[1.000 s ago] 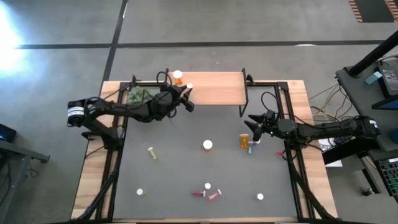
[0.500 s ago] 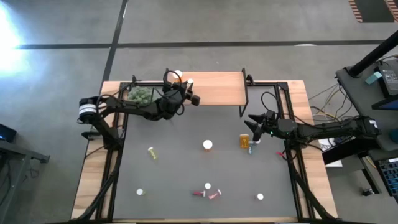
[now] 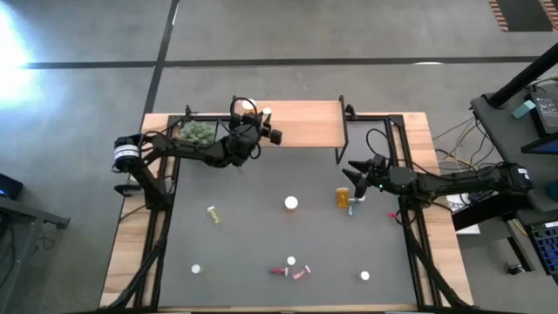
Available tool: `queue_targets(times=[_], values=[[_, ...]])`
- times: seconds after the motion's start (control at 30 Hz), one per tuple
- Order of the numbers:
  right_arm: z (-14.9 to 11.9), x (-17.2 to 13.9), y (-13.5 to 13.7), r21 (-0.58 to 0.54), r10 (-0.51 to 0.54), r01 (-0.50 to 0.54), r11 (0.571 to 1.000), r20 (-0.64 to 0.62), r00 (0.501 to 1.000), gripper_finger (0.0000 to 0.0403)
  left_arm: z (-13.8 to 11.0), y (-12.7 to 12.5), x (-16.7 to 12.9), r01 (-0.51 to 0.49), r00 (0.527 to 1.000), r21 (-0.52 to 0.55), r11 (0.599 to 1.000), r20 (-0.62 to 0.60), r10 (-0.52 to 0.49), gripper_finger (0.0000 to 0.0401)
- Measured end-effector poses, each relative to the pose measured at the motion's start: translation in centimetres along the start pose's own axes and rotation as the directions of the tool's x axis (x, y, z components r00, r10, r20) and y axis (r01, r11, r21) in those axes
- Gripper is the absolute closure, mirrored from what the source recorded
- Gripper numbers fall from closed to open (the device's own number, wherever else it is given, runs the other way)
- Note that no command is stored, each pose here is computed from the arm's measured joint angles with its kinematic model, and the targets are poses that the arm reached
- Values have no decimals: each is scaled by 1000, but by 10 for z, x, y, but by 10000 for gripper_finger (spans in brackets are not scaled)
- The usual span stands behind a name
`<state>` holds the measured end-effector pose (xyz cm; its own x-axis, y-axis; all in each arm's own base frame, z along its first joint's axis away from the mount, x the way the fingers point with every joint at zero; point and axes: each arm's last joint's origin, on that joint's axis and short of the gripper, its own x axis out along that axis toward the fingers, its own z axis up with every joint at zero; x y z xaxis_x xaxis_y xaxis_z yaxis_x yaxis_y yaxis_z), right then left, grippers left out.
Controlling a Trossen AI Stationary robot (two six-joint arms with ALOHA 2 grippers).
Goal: Pick and place medicine bottles onto shelf by color
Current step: Put the top yellow pill bottle to the right of the orange pill bottle on the shelf
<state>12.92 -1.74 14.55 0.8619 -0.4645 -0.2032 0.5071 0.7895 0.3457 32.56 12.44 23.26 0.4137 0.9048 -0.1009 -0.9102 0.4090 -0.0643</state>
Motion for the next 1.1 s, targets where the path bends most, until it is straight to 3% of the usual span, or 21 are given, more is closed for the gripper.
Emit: queue_targets(times=[0.3, 1.1], values=[[0, 0, 0, 0, 0, 0, 1000, 0, 1000, 179, 0, 6, 5, -30, 1000, 2, 1000, -1, 30, 311], [0, 0, 0, 0, 0, 0, 1000, 1, 1000, 179, 7, 3, 10, 4, 999, 33, 999, -42, -3, 311]])
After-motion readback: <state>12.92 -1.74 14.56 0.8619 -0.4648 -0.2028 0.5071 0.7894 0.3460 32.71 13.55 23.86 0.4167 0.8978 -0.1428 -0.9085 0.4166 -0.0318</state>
